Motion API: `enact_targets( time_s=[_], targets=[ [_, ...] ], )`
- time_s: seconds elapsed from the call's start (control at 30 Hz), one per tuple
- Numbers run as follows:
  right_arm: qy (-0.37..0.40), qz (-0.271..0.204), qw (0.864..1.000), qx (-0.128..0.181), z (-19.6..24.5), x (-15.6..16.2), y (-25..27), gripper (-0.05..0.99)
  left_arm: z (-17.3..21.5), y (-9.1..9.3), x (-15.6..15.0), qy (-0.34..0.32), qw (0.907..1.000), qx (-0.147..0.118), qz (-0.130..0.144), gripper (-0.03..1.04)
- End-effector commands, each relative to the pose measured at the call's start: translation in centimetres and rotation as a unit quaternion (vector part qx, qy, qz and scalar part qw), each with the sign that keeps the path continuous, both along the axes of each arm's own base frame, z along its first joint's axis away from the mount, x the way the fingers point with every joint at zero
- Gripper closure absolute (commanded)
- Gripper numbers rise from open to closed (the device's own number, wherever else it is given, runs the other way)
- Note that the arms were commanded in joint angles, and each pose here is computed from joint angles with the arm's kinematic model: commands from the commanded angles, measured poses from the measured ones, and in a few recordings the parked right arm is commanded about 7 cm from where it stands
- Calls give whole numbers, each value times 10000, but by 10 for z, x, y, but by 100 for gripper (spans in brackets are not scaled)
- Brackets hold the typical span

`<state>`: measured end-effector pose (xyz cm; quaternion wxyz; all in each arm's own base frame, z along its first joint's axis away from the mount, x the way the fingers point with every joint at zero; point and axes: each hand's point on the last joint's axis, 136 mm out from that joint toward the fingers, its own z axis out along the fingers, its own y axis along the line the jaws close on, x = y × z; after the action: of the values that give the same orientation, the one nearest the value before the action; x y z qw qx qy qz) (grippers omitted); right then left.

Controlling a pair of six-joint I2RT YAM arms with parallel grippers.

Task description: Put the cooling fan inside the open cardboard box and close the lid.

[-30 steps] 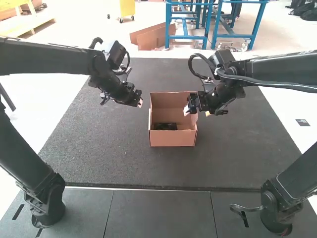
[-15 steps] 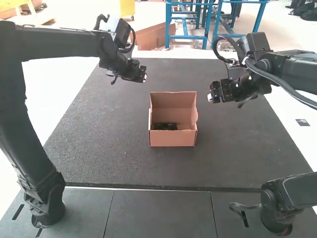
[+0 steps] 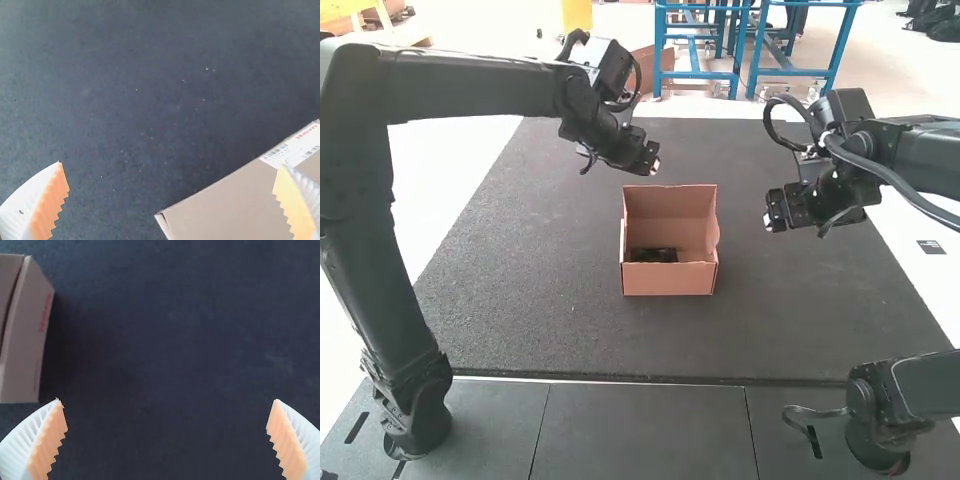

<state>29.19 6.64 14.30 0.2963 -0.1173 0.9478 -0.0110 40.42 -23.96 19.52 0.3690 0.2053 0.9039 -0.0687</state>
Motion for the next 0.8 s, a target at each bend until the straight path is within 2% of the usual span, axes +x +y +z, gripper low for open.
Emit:
enact_targets(
  time_s=[0.0, 0.1, 0.2, 0.3, 0.5, 0.77],
  targets=[
    [-117, -105, 9985, 534, 20, 1, 9, 2, -4, -8, -2, 69, 9999, -17, -137, 4],
    [-30, -105, 9969, 784, 21, -2, 16, 2, -16, -7, -9, 223, 9996, 70, -169, 4],
    [-12, -82, 9964, 840, 24, -3, 18, 2, -28, -6, -16, 366, 9990, 158, -193, 4],
    [-41, -79, 9964, 849, 28, -1, 18, 2, -37, -4, -24, 551, 9981, 176, -203, 4],
    [-56, -126, 9964, 839, 31, 0, 17, 2, -47, -12, -43, 810, 9957, 175, -403, 4],
    [117, -391, 9969, 679, 20, -4, 1, 2, -62, -18, -66, 1039, 9921, 299, -629, 4]
  ],
)
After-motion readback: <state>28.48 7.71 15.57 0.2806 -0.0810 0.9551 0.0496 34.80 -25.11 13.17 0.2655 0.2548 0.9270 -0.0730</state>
